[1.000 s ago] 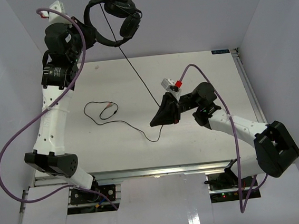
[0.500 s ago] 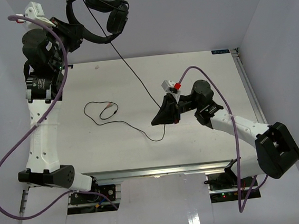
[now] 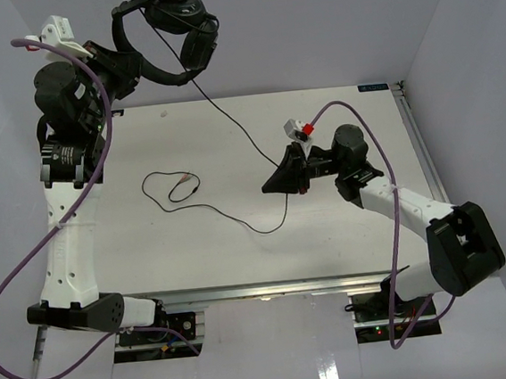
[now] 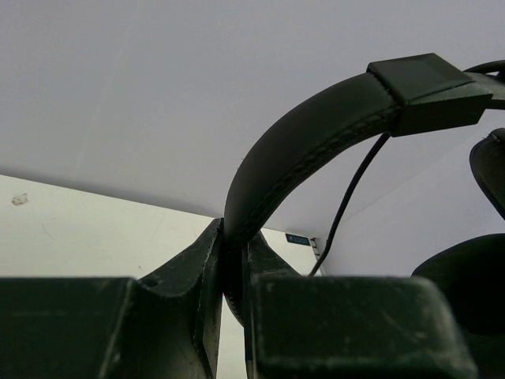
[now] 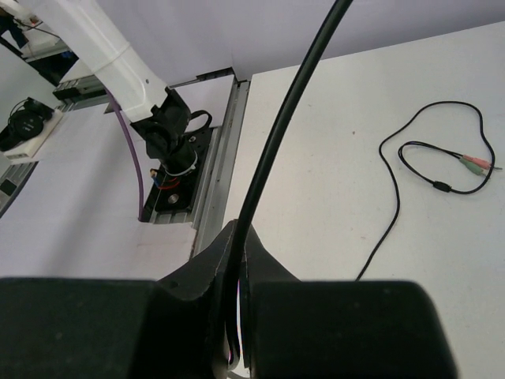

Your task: Wrap the headphones

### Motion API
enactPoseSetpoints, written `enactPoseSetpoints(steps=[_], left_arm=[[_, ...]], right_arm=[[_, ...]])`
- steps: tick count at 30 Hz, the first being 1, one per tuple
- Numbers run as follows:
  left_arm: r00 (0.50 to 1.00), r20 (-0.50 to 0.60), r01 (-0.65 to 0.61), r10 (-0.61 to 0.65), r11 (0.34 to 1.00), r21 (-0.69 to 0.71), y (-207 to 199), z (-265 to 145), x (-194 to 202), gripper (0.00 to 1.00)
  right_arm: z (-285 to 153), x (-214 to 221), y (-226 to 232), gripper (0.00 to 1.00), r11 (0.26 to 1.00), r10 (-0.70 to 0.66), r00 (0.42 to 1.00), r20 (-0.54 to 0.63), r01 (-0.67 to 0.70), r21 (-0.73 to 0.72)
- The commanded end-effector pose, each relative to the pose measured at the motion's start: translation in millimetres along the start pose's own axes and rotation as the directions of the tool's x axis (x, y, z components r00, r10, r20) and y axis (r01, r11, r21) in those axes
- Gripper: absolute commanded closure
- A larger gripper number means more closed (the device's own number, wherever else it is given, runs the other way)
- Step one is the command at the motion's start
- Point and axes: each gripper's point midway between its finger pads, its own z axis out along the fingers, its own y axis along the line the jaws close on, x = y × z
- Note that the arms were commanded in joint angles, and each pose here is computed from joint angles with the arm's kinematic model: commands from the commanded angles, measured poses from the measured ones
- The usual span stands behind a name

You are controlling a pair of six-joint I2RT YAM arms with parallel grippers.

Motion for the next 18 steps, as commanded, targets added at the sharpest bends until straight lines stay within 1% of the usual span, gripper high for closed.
enactPoseSetpoints(steps=[1, 12, 18], left_arm=[[0.994, 0.1, -0.031, 0.033, 0.999, -0.025, -0.8, -8.0, -28.7, 1.0], [0.992, 0.079, -0.088, 0.097, 0.989, -0.118, 26.3, 13.8, -16.5, 1.0], [0.99, 0.04, -0.129, 0.138, 0.974, -0.186, 51.0, 29.9, 0.7, 1.0]], right_arm=[[-5.6, -19.1, 21.6, 0.92, 0.995, -0.096, 0.995, 0.028, 0.097, -0.032], [-11.0, -21.2, 43.7, 0.92, 0.99, -0.118, 0.993, 0.019, 0.119, -0.07], [-5.6, -16.7, 63.2, 0.92, 0.98, -0.136, 0.991, -0.003, 0.134, -0.146]])
